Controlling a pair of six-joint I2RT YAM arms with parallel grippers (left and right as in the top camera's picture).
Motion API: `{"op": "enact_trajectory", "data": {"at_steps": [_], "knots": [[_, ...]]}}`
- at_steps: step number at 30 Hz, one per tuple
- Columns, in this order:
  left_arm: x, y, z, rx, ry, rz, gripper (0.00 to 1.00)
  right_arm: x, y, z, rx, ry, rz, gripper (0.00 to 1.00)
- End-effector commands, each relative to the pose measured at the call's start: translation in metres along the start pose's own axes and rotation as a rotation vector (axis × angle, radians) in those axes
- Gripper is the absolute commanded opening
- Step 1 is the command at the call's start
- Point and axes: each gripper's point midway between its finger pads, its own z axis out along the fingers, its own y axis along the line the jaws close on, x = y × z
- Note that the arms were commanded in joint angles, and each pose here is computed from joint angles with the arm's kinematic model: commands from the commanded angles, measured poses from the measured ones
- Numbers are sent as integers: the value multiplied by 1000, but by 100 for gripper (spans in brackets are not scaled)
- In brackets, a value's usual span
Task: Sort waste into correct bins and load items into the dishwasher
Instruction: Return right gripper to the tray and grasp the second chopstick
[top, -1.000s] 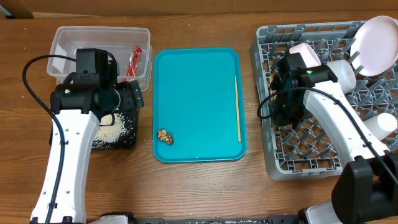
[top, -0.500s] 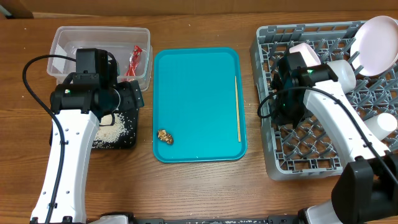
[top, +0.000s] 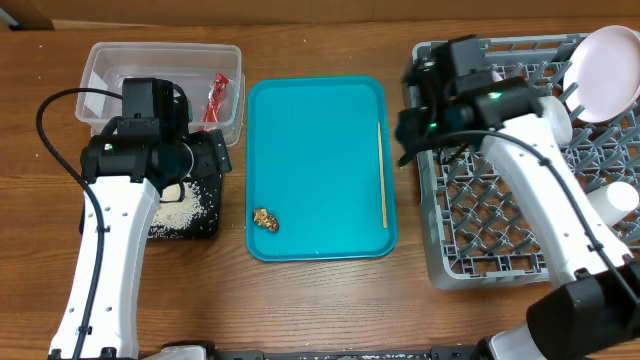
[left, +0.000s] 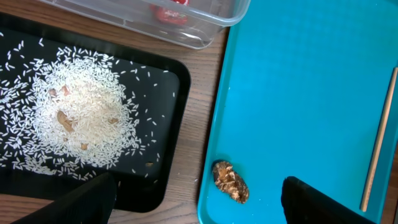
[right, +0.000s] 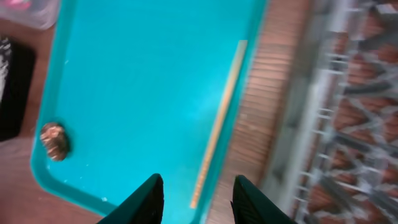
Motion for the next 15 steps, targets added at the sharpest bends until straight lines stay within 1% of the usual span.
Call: {"op": "enact_trajectory", "data": {"at_steps": [1, 3, 7, 9, 15], "knots": [[-2, -1, 0, 7, 2, -15, 87, 10, 12, 42, -4, 97, -12, 40], [-1, -1, 0, 6, 3, -15, 87, 22, 13, 63, 8, 160, -11, 42], [-1, -1, 0, 6, 3, -15, 87, 42, 9, 98, 44, 267, 28, 43], [-1, -1, 0, 6, 2, -15, 87, 48, 3, 111, 73, 299, 58, 43], [-1, -1, 0, 6, 2, -15, 87, 67, -7, 141, 97, 392, 71, 43]]}}
